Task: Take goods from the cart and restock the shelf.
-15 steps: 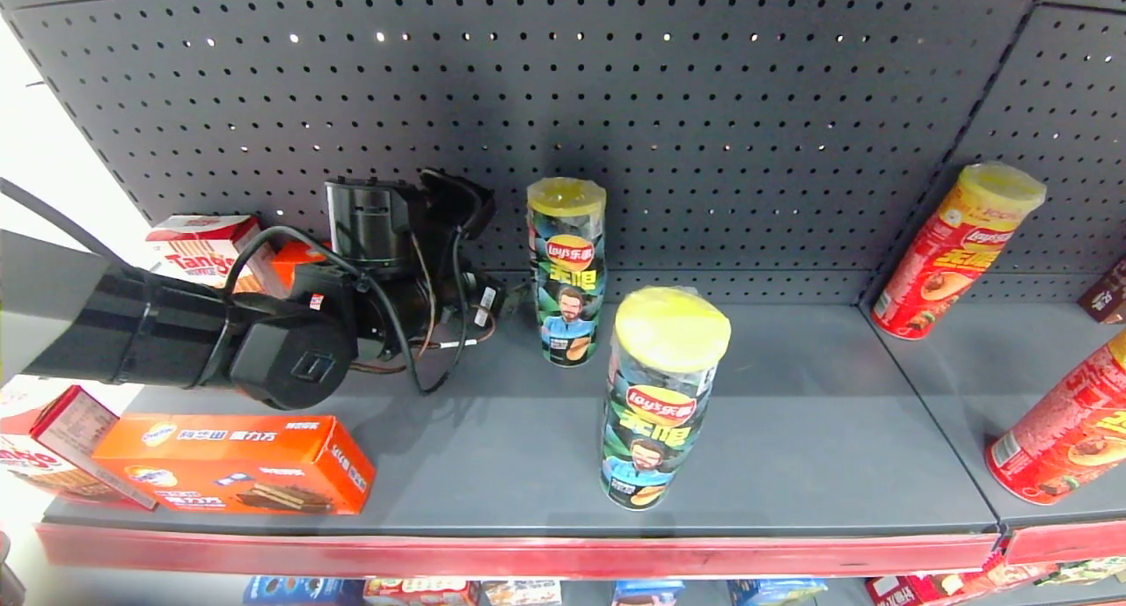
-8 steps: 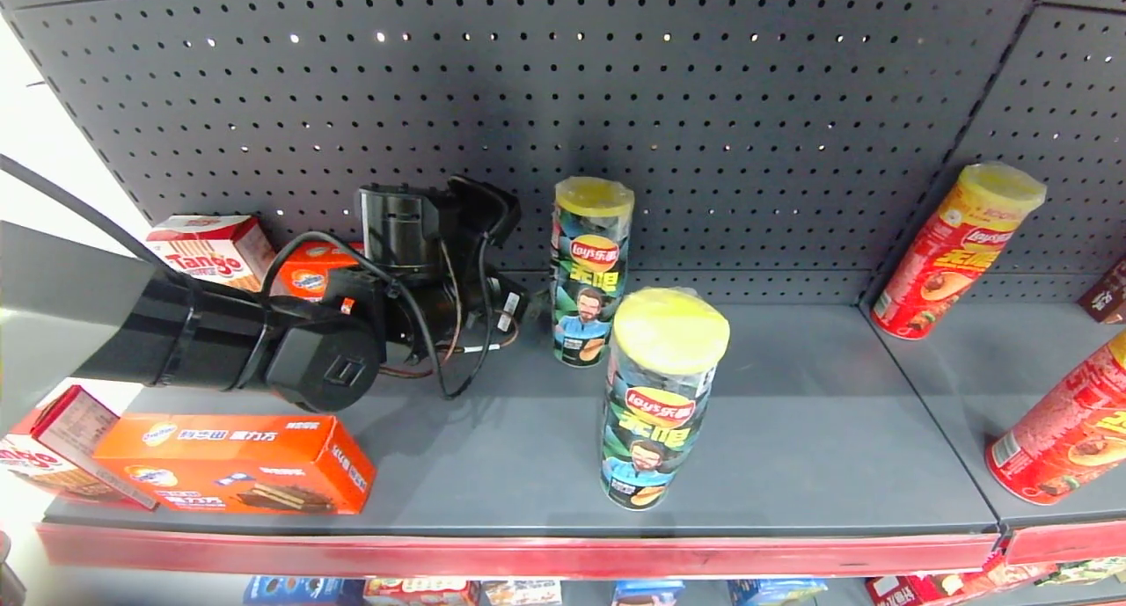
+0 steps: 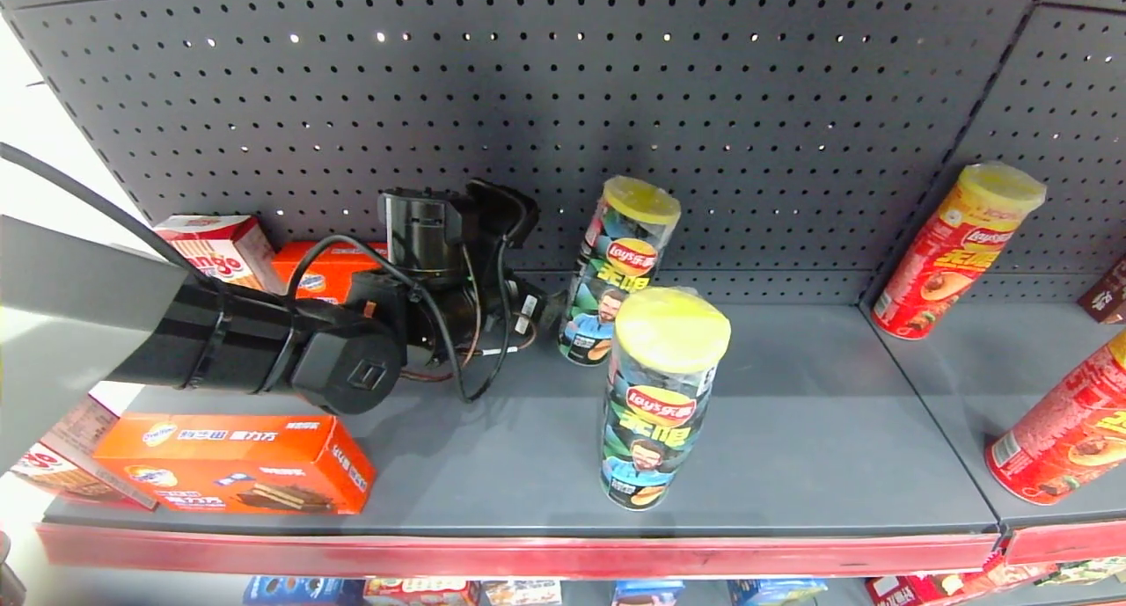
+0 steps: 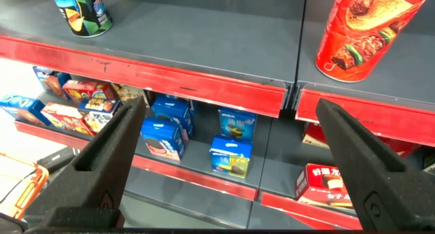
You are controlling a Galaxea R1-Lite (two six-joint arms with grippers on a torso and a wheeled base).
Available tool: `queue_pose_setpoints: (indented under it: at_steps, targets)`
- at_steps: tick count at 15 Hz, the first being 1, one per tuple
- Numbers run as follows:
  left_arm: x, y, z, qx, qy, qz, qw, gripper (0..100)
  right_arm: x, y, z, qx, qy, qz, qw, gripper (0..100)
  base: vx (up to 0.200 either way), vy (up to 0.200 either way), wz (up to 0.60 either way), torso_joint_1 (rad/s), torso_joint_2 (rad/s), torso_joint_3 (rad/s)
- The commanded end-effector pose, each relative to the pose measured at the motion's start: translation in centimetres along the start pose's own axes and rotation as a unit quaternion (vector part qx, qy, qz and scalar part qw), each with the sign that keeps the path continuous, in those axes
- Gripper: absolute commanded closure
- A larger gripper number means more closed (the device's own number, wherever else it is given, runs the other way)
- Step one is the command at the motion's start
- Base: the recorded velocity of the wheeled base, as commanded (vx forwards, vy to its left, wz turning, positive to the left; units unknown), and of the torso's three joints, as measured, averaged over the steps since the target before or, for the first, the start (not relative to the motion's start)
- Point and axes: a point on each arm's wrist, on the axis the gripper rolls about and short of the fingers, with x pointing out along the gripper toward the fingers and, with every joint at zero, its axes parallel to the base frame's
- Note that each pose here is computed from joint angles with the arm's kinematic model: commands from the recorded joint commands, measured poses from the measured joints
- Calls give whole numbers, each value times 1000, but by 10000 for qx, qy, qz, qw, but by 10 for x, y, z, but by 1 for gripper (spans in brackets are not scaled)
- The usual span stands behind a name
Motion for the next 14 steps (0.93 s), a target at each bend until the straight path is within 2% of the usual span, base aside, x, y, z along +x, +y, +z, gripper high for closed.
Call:
queue_pose_setpoints:
  at_steps: [1,5,10,11,14]
  targets:
    - [0,-2,-2,-35,41,-22,10000,0,0,0,0,-3,5,1,10000,0,0,0,0,0,0,0]
    - [-1,-1,-7,-30,127,2,9999,0,0,0,0,-3,5,1,10000,0,0,0,0,0,0,0]
    - [-5,11,-16,-38,285,161,9995,0,0,0,0,-3,5,1,10000,0,0,0,0,0,0,0]
    - [-8,17,-18,-22,320,220,9992,0,0,0,0,-3,5,-6,10000,0,0,0,0,0,0,0]
    - [-20,17,-18,-4,367,191,9991,0,0,0,0,-11,5,1,10000,0,0,0,0,0,0,0]
